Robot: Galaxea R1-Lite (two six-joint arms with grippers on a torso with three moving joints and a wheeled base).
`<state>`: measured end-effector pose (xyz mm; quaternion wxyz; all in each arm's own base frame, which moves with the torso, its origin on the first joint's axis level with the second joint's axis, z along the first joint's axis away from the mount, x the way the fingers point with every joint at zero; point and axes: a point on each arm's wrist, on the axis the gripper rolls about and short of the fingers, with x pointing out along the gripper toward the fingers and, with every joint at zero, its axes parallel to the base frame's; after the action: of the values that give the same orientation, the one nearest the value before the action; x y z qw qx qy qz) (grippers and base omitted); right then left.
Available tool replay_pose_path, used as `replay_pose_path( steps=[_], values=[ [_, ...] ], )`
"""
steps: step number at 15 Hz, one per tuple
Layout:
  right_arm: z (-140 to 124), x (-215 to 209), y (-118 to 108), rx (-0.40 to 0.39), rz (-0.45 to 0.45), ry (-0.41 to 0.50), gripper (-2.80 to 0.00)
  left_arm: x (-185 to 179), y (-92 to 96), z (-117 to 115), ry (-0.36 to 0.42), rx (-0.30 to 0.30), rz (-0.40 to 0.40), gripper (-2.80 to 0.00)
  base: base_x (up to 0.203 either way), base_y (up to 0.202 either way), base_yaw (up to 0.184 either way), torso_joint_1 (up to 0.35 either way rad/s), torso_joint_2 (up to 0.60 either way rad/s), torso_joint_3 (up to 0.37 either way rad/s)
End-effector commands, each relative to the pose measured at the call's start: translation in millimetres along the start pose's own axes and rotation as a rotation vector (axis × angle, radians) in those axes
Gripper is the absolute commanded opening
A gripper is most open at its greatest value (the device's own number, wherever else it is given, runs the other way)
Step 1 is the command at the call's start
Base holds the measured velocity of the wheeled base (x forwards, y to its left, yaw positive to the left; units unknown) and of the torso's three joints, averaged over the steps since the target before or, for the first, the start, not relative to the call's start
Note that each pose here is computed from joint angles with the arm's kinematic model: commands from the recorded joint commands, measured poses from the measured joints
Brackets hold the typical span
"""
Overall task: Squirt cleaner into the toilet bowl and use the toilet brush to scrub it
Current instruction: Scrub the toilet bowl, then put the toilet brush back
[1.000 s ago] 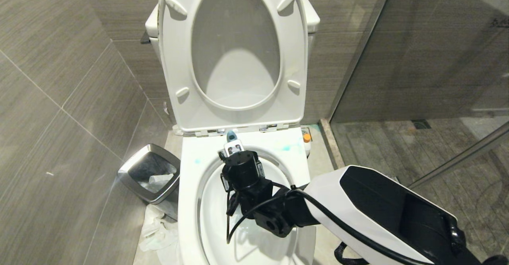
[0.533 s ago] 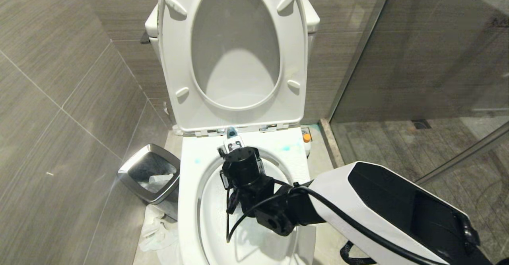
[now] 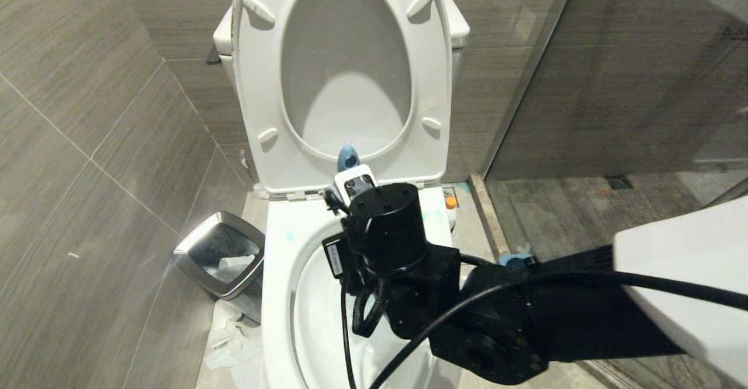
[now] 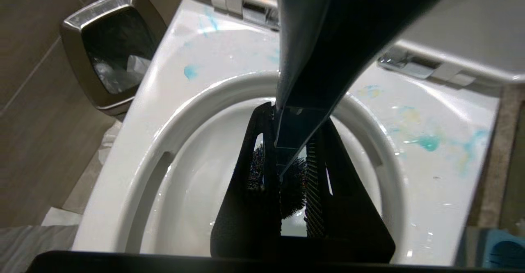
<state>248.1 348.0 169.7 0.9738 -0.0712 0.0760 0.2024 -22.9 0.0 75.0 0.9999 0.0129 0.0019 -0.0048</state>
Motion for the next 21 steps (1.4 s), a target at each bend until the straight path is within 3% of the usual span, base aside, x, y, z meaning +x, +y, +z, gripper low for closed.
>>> replay_pose_path(
  steps=[1, 6, 15, 21],
  values=[
    [40, -35, -18, 0.028, 0.005, -0.074, -2.80, 0, 0.0, 0, 0.001, -0.004, -0.001, -2.80, 0.000, 0.000, 0.000, 0.000, 0.00, 0.000],
    [73, -68, -39, 0.022, 0.007, -0.098, -2.80, 0, 0.1, 0, 0.002, -0.007, 0.003, -2.80, 0.000, 0.000, 0.000, 0.000, 0.00, 0.000],
    [97, -106, -65, 0.012, 0.000, -0.081, -2.80, 0, 0.1, 0, 0.001, -0.007, 0.002, -2.80, 0.000, 0.000, 0.000, 0.000, 0.00, 0.000],
    [105, -109, -126, 0.036, -0.203, -0.066, -2.80, 0, 0.1, 0, 0.001, -0.004, 0.001, -2.80, 0.000, 0.000, 0.000, 0.000, 0.00, 0.000]
  ],
)
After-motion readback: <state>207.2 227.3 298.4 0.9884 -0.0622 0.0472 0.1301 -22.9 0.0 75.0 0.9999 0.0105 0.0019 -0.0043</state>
